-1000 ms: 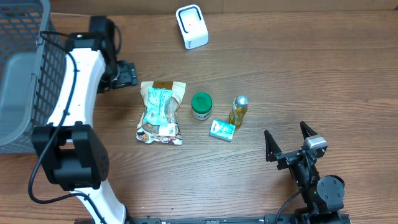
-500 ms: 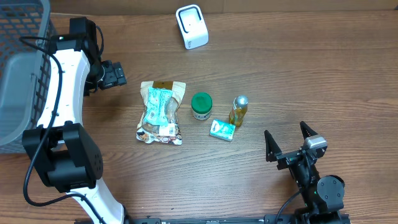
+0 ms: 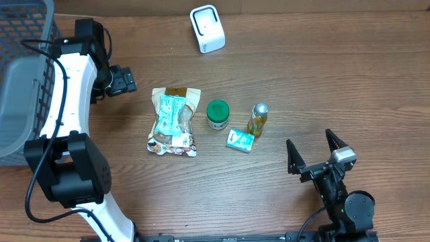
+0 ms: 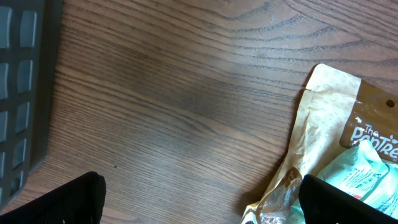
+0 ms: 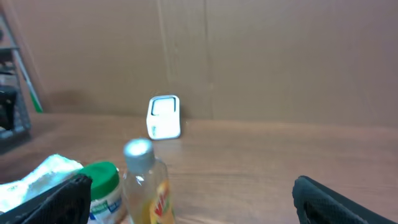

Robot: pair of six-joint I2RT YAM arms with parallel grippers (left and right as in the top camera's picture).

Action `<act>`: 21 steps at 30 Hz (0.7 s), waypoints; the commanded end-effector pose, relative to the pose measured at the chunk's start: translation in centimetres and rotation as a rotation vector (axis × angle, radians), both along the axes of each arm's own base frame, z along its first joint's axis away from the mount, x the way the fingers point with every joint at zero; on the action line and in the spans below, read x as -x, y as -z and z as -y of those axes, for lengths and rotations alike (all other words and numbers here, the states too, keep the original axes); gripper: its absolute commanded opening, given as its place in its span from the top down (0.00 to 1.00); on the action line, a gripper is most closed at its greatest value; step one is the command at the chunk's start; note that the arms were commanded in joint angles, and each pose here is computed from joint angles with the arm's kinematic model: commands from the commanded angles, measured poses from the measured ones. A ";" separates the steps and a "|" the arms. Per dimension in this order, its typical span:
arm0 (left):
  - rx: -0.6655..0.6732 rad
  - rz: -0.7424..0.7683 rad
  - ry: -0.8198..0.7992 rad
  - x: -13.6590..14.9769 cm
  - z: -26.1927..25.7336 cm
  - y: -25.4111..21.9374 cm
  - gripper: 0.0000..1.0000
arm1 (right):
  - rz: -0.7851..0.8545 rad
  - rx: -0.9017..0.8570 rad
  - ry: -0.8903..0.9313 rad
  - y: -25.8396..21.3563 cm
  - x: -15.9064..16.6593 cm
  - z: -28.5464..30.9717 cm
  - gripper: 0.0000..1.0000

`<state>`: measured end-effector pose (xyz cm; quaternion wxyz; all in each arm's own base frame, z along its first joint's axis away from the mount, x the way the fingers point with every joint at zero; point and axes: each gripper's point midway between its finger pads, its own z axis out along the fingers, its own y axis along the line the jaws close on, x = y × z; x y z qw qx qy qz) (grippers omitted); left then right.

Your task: Scan the item barcode

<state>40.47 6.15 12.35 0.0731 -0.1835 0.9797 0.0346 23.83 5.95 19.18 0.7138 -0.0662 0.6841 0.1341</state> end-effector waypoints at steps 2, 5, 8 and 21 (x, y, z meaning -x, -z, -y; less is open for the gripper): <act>-0.011 0.025 0.019 -0.4 0.1 -0.9 0.00 | 0.034 -0.019 -0.031 -0.7 0.2 -0.5 0.00; -0.012 0.025 0.019 -0.4 0.0 -0.9 0.01 | 0.077 -0.083 -0.074 -2.2 0.6 -1.0 0.00; -0.011 0.025 0.019 -0.4 0.1 -0.9 0.00 | 0.102 -0.085 -0.085 -3.7 1.0 -1.1 0.00; -0.011 0.024 0.020 -0.4 0.1 -0.9 0.01 | -0.138 -0.085 0.018 -14.9 1.4 0.6 0.00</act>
